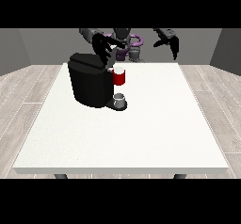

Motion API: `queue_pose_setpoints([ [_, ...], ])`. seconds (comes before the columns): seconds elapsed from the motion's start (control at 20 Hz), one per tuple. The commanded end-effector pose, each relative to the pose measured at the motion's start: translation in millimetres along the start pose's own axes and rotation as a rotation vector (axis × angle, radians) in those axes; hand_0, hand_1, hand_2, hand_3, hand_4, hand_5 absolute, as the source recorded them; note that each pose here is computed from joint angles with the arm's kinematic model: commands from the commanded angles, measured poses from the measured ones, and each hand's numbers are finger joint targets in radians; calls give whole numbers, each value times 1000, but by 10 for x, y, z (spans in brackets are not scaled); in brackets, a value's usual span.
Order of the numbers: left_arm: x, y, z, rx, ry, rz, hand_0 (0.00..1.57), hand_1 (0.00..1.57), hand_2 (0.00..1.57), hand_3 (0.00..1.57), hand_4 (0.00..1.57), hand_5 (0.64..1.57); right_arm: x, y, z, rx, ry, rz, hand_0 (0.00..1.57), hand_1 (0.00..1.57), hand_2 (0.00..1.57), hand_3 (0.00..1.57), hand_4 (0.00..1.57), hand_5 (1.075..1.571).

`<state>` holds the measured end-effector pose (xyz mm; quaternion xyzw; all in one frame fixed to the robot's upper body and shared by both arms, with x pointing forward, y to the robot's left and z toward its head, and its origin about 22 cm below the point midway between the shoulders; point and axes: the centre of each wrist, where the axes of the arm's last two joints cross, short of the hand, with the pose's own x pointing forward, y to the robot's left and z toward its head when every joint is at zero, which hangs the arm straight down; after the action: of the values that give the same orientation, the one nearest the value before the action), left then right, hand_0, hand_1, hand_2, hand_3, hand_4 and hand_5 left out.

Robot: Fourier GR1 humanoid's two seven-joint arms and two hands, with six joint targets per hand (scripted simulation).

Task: Insert the coffee pod into the coffee machine and close the lid

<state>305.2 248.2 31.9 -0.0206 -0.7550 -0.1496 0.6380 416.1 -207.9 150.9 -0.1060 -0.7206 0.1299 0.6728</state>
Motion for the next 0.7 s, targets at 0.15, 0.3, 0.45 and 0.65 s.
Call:
queue_pose_setpoints([
  [0.15,156,-71,-165,-60,-73,-15,0,0,0,0,439,1571,689,251,-80,49,-224,52,0,0,0,0,259,1571],
  [0.3,131,-70,-198,-63,-64,-5,0,0,0,0,382,1571,812,306,-45,37,-222,40,0,0,0,0,160,1571],
  [0.45,264,-180,-286,-99,-123,3,0,0,0,0,424,1571,910,66,-44,23,-233,65,0,0,0,0,102,1571],
  [0.65,290,-159,-338,-126,-121,-1,0,0,0,0,399,1571,1106,-75,22,-22,-244,111,0,0,0,0,53,1571],
])
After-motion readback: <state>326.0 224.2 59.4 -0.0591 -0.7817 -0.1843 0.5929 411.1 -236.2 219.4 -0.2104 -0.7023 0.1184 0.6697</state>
